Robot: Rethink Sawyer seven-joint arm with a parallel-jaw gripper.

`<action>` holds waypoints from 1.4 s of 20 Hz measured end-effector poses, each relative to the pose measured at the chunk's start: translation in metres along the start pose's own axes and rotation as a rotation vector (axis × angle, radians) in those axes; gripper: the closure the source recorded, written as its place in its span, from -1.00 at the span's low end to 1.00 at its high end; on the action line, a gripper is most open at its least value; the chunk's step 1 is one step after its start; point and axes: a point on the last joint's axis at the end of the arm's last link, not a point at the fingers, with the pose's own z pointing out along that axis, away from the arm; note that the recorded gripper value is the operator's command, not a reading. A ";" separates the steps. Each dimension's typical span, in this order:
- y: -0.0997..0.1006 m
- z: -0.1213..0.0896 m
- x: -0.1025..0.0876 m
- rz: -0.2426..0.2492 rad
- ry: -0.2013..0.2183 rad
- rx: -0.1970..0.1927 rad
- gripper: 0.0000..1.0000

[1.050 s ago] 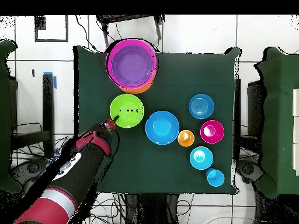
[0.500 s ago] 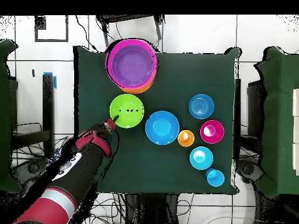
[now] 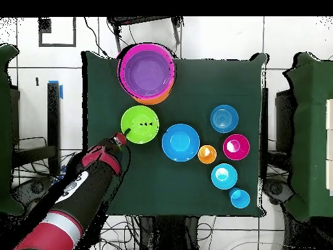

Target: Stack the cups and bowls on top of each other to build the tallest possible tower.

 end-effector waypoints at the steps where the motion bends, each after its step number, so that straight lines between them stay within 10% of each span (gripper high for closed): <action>1: 0.000 0.000 0.000 0.000 -0.001 0.000 -1.00; 10: 0.005 -0.003 -0.004 -0.008 -0.010 0.001 -1.00; 11: 0.005 -0.004 -0.005 -0.009 -0.011 0.001 1.00; 28: -0.002 -0.007 -0.018 -0.012 -0.037 0.018 1.00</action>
